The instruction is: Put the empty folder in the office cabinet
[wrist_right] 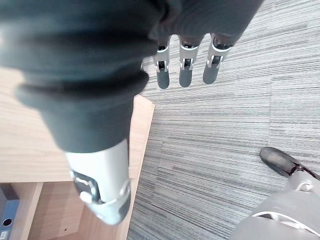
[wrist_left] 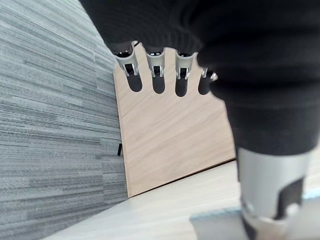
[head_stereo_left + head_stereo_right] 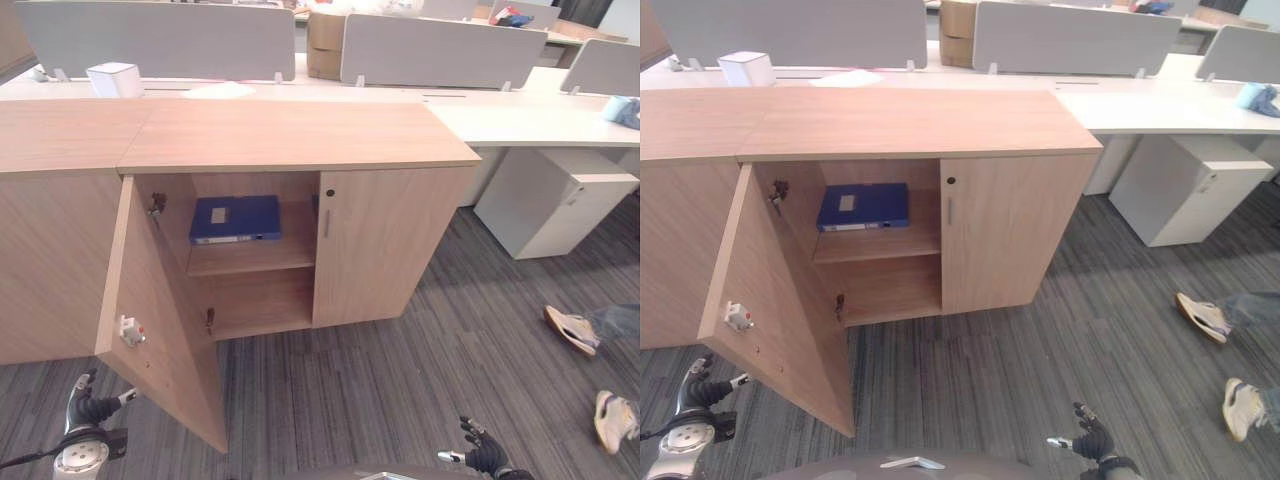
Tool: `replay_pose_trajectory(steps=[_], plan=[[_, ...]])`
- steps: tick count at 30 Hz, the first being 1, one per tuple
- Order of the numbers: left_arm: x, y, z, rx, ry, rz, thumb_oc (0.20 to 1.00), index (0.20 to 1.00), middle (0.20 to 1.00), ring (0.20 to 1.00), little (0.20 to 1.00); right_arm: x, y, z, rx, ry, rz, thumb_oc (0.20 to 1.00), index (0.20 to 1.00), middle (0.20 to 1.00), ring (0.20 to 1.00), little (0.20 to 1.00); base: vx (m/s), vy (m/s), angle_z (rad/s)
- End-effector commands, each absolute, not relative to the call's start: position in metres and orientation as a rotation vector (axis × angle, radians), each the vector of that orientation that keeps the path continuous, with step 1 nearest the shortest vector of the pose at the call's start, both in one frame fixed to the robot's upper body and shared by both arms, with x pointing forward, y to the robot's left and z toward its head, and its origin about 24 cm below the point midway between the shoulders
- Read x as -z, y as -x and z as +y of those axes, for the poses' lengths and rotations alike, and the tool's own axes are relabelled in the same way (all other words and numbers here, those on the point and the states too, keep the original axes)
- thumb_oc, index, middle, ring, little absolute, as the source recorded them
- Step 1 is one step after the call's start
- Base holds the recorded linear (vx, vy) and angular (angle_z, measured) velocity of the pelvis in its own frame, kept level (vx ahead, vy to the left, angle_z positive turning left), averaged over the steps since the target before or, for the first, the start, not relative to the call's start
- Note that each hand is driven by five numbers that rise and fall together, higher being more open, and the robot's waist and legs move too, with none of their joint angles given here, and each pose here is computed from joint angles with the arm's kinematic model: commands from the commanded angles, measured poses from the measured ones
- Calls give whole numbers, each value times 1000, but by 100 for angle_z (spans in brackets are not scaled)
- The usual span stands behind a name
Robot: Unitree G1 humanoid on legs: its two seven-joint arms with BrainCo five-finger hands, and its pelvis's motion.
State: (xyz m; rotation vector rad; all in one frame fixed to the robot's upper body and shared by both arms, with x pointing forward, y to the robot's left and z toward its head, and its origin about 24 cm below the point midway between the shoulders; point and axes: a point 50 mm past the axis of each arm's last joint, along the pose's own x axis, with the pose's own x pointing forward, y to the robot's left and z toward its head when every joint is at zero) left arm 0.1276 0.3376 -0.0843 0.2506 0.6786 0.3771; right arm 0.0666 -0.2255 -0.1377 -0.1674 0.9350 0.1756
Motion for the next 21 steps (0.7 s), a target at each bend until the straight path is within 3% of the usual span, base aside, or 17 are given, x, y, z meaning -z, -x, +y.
replay_pose_trajectory(steps=[1, 12, 16, 21], plan=[[45, -177, 358, -387, -320, 485, 1000, 1000, 1000, 1000, 1000, 122, -110, -235, -159, 212, 787, 1000, 1000, 1000, 1000, 1000, 13, -4, -17], [22, -235, 344, -367, -314, 377, 1000, 1000, 1000, 1000, 1000, 124, -104, -232, -194, 243, 804, 1000, 1000, 1000, 1000, 1000, 48, 3, -38], [-10, -266, 351, -400, -331, 281, 1000, 1000, 1000, 1000, 1000, 124, -101, -234, -199, 264, 816, 1000, 1000, 1000, 1000, 1000, 47, 9, -9], [-30, -274, 366, -458, -358, 255, 1000, 1000, 1000, 1000, 1000, 125, -98, -238, -188, 271, 829, 1000, 1000, 1000, 1000, 1000, 38, 5, -6]])
